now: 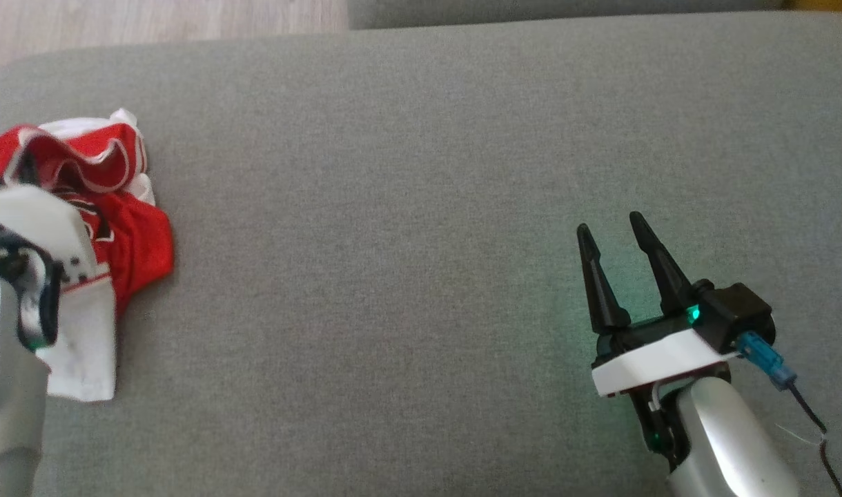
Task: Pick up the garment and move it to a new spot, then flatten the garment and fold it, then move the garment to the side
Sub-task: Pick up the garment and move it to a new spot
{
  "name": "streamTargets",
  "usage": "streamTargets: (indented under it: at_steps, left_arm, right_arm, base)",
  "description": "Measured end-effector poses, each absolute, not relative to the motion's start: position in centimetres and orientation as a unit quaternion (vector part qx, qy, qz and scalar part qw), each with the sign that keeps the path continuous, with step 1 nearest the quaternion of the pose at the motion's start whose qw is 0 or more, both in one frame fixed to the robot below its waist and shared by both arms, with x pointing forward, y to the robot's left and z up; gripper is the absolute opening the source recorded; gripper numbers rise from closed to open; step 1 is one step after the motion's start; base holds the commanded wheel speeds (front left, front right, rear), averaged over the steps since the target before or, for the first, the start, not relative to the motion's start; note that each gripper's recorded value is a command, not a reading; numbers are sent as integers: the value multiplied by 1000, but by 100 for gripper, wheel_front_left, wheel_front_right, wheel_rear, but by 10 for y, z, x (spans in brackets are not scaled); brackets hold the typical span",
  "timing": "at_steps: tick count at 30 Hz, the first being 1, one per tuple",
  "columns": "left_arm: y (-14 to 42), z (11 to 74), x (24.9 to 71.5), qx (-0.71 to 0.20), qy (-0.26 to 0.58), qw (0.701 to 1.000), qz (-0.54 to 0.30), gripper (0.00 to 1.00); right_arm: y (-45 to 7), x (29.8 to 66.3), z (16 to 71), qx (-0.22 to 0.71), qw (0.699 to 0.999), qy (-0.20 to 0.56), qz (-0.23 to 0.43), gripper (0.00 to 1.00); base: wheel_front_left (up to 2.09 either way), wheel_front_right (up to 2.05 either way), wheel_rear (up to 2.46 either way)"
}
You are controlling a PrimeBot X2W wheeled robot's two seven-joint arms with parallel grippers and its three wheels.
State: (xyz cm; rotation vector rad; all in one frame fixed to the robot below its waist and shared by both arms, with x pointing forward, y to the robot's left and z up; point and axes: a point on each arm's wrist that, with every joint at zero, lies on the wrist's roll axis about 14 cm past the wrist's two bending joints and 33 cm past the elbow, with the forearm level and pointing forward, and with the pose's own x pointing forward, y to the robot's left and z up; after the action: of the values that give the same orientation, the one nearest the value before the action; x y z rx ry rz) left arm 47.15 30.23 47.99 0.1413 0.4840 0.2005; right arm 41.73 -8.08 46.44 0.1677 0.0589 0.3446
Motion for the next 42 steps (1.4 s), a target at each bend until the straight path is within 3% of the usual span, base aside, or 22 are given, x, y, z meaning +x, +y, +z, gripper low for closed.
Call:
streamTargets:
  at_steps: [11, 16, 23, 32, 37, 42]
  left_arm:
    - [222, 646, 490, 67, 0, 998, -16, 0]
    - [138, 684, 477, 42, -58, 989, -131, 0]
    - [27, 710, 449, 12, -96, 953, -286, 0]
    - [-79, 664, 441, -7, -26, 915, -403, 0]
    - [-98, 564, 448, -6, 93, 909, -406, 0]
    - [-96, 456, 424, 7, 202, 899, -388, 0]
  right_arm:
    - [-91, 401, 491, 77, 984, -6, 161, 100]
    - [-104, 391, 505, 73, 987, -26, 144, 100]
    - [-133, 375, 520, 65, 991, -49, 104, 100]
    - [-183, 347, 525, 58, 996, -60, 26, 100]
    - [-209, 334, 521, 55, 997, -54, -18, 100]
    - [-213, 332, 507, 58, 997, -32, -29, 100]
  base:
    - [0, 0, 0]
    - [0, 0, 0]
    - [0, 0, 0]
    - [0, 0, 0]
    - [0, 0, 0]
    - [0, 0, 0]
